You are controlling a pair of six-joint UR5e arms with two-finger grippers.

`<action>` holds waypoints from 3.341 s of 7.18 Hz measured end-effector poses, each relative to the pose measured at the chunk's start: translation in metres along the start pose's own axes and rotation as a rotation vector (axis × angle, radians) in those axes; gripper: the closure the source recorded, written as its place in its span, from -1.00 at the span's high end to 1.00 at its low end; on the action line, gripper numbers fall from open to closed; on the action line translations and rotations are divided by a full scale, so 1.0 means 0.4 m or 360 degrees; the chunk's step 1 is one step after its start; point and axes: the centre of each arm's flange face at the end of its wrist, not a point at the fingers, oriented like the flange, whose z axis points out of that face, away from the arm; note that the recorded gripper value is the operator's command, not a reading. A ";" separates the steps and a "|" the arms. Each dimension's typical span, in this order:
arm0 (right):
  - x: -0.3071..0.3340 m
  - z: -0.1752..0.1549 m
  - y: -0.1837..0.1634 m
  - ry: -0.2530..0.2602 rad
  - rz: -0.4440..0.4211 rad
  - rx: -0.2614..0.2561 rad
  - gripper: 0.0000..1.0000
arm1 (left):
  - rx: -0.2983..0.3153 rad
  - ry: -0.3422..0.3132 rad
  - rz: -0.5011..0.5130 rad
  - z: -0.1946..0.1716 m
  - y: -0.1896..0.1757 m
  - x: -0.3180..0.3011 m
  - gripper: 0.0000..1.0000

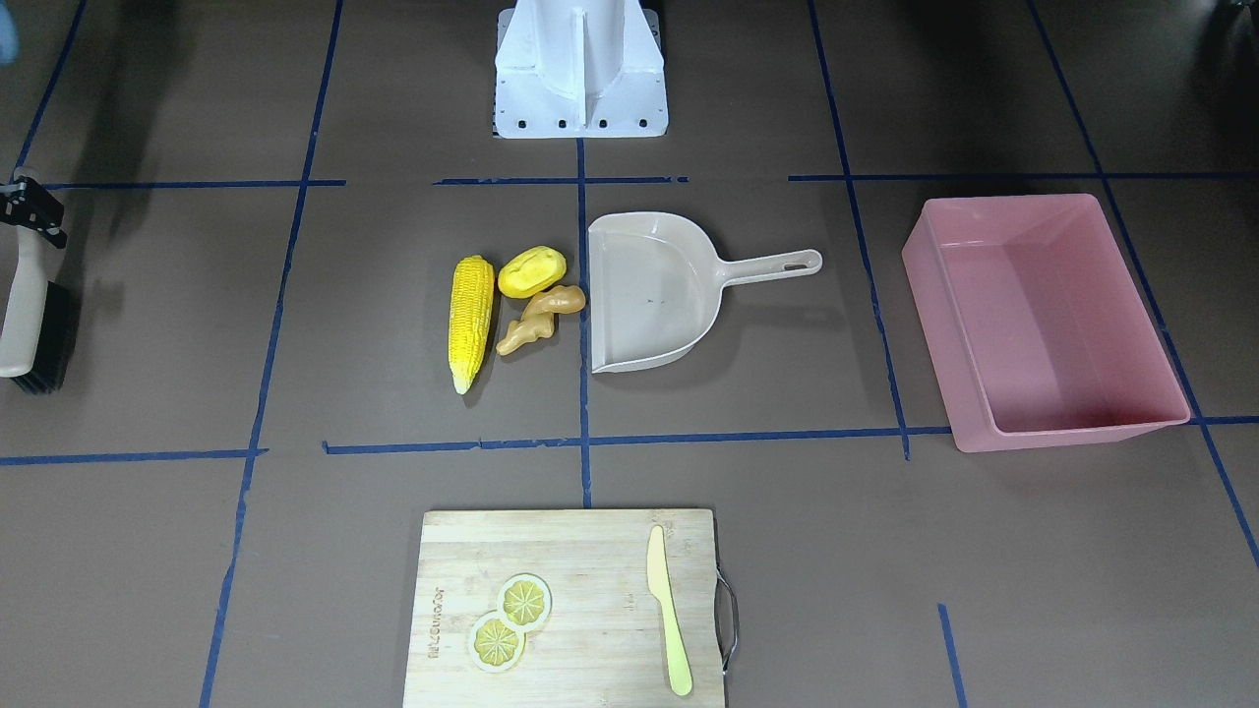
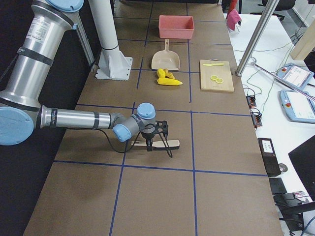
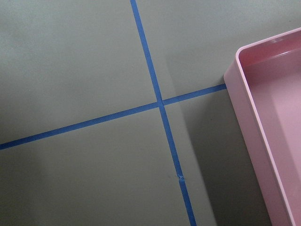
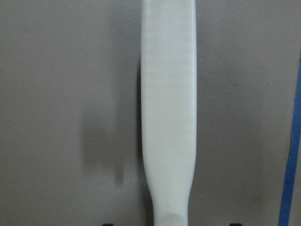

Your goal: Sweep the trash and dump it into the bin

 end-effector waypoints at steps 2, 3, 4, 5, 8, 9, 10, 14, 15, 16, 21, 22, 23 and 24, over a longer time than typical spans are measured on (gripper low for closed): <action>0.000 0.018 0.007 0.0010 -0.0007 -0.0025 -1.00 | -0.0004 0.0003 -0.0006 0.003 0.001 -0.002 1.00; -0.004 0.021 0.007 0.0008 -0.0015 -0.0031 -1.00 | -0.0009 0.0009 -0.0014 0.005 0.000 -0.004 1.00; -0.008 0.021 0.006 0.0004 -0.0015 -0.0036 -1.00 | -0.0012 0.0012 -0.0021 0.005 -0.003 -0.004 1.00; -0.015 0.017 0.004 -0.0011 -0.0018 -0.0039 -1.00 | -0.0012 0.0013 -0.0024 0.005 -0.006 -0.005 1.00; -0.126 -0.071 -0.038 -0.0041 -0.0005 -0.0067 -1.00 | 0.0021 0.0117 -0.0019 -0.007 -0.013 0.021 1.00; -0.179 -0.111 -0.064 -0.0035 0.0011 -0.0070 -1.00 | 0.0056 0.0175 0.0011 -0.022 -0.025 0.045 0.94; -0.225 -0.135 -0.100 -0.0029 0.0040 -0.0068 -1.00 | 0.0112 0.0190 0.0089 -0.042 -0.049 0.074 0.79; -0.303 -0.160 -0.167 -0.0018 0.0062 -0.0048 -1.00 | 0.0328 0.0266 0.0650 -0.027 -0.182 0.336 0.99; -0.307 -0.163 -0.168 -0.0020 0.0059 -0.0043 -1.00 | 0.0327 0.0317 0.0812 -0.008 -0.214 0.462 1.00; -0.308 -0.165 -0.168 -0.0021 0.0055 -0.0041 -1.00 | 0.0318 0.0393 0.0993 0.016 -0.252 0.617 0.94; -0.320 -0.179 -0.167 -0.0036 0.0041 -0.0030 -1.00 | 0.0274 0.0612 0.1450 0.119 -0.323 1.112 1.00; -0.320 -0.179 -0.167 -0.0034 0.0041 -0.0028 -1.00 | 0.0305 0.0555 0.1504 0.133 -0.328 1.178 1.00; -0.320 -0.179 -0.166 -0.0032 0.0041 -0.0027 -1.00 | 0.0325 0.0531 0.1558 0.146 -0.322 1.244 1.00; -0.321 -0.180 -0.166 -0.0032 0.0040 -0.0026 -1.00 | 0.0330 0.0534 0.1608 0.161 -0.309 1.283 0.99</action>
